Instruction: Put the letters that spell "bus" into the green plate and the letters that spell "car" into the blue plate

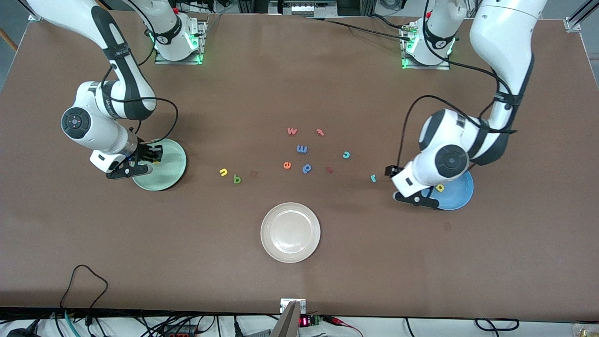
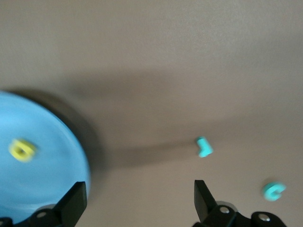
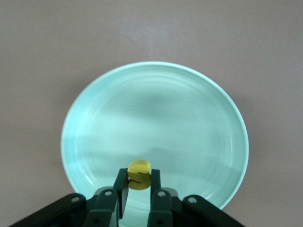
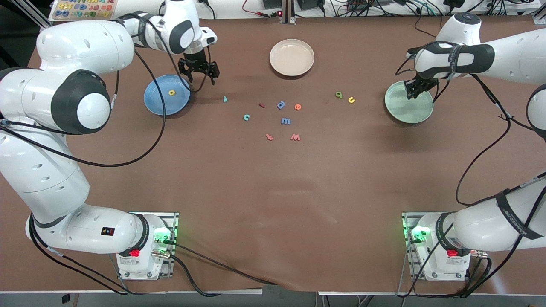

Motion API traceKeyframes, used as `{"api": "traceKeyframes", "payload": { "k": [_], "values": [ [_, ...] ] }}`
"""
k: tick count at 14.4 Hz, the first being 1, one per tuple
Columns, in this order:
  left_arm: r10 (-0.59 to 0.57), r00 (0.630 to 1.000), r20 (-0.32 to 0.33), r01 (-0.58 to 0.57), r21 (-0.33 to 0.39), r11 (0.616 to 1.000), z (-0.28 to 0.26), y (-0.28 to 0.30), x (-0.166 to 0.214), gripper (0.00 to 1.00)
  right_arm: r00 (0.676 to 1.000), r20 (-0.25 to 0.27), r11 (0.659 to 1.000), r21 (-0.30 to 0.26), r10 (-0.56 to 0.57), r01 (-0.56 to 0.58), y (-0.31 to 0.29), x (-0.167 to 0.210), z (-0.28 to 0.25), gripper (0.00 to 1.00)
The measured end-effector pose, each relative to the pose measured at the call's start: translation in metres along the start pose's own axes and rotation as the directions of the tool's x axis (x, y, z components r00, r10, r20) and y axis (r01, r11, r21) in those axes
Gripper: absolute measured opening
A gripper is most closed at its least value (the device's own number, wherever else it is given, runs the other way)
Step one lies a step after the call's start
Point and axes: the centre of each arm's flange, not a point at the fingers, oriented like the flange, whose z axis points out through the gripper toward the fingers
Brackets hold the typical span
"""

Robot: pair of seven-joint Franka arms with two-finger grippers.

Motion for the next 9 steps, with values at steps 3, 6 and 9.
{"api": "traceKeyframes", "payload": {
  "k": [3,6,9],
  "values": [
    [-0.147,0.989,-0.021,0.146,-0.031,0.989,0.021,0.019,0.000,1.00,1.000,0.000,1.000,0.000,-0.008,0.008,-0.005,0.001,0.003,0.58],
    [-0.196,0.979,-0.047,0.193,-0.065,0.979,0.050,0.041,-0.005,0.87,0.999,-0.035,1.000,-0.005,-0.010,0.010,-0.010,0.012,-0.011,0.83],
    [-0.191,0.981,-0.038,0.188,-0.068,0.980,0.074,0.054,-0.011,0.55,0.995,-0.084,0.999,-0.007,0.052,-0.052,-0.050,0.032,-0.031,0.86]
  ]
}}
